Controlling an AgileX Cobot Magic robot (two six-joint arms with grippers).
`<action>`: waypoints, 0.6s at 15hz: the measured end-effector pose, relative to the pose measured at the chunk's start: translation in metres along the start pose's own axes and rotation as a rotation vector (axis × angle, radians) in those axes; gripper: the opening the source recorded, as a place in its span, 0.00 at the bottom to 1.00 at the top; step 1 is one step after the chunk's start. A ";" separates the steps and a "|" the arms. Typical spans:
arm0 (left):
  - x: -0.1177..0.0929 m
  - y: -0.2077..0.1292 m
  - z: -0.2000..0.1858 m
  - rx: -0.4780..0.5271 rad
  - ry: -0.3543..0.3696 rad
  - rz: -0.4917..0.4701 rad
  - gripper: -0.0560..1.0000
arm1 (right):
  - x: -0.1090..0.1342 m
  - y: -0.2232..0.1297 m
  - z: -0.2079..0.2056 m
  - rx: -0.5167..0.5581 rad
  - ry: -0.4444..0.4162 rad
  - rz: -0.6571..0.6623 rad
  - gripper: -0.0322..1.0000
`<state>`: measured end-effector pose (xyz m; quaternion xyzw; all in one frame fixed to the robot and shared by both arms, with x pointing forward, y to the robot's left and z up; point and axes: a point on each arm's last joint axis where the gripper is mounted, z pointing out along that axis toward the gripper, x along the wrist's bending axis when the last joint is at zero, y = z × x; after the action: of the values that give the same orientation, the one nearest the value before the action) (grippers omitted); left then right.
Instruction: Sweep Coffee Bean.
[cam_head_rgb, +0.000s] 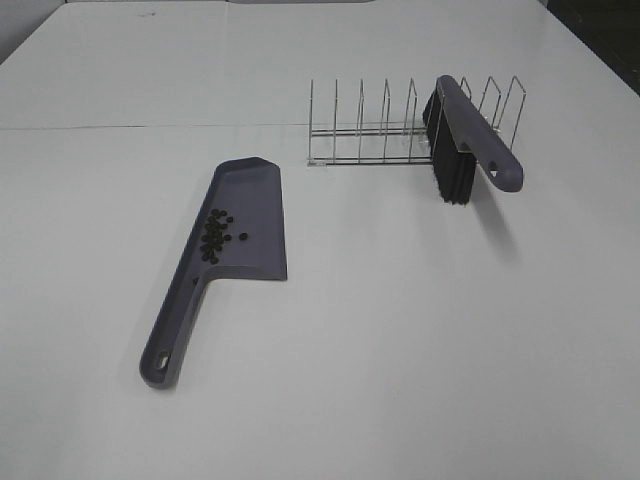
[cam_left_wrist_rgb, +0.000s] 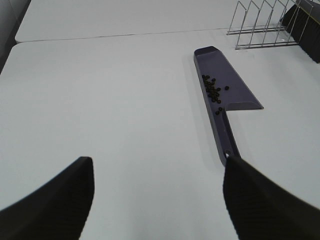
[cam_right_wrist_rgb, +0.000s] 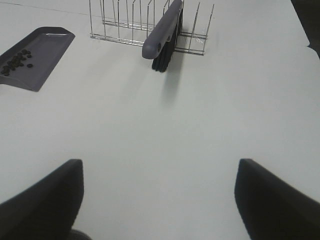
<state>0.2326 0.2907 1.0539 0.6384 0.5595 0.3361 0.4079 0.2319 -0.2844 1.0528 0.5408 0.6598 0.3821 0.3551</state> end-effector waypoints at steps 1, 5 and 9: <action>0.000 0.000 0.000 0.000 0.000 0.000 0.70 | 0.000 0.000 0.000 0.000 0.000 0.000 0.74; 0.000 0.000 0.000 0.000 0.000 0.000 0.70 | 0.000 0.000 0.000 0.000 -0.001 0.000 0.74; 0.000 0.000 0.000 0.000 0.000 0.000 0.70 | 0.000 0.000 0.000 0.000 -0.001 0.000 0.74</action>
<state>0.2326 0.2907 1.0539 0.6384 0.5595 0.3361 0.4079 0.2319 -0.2844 1.0528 0.5411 0.6596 0.3819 0.3553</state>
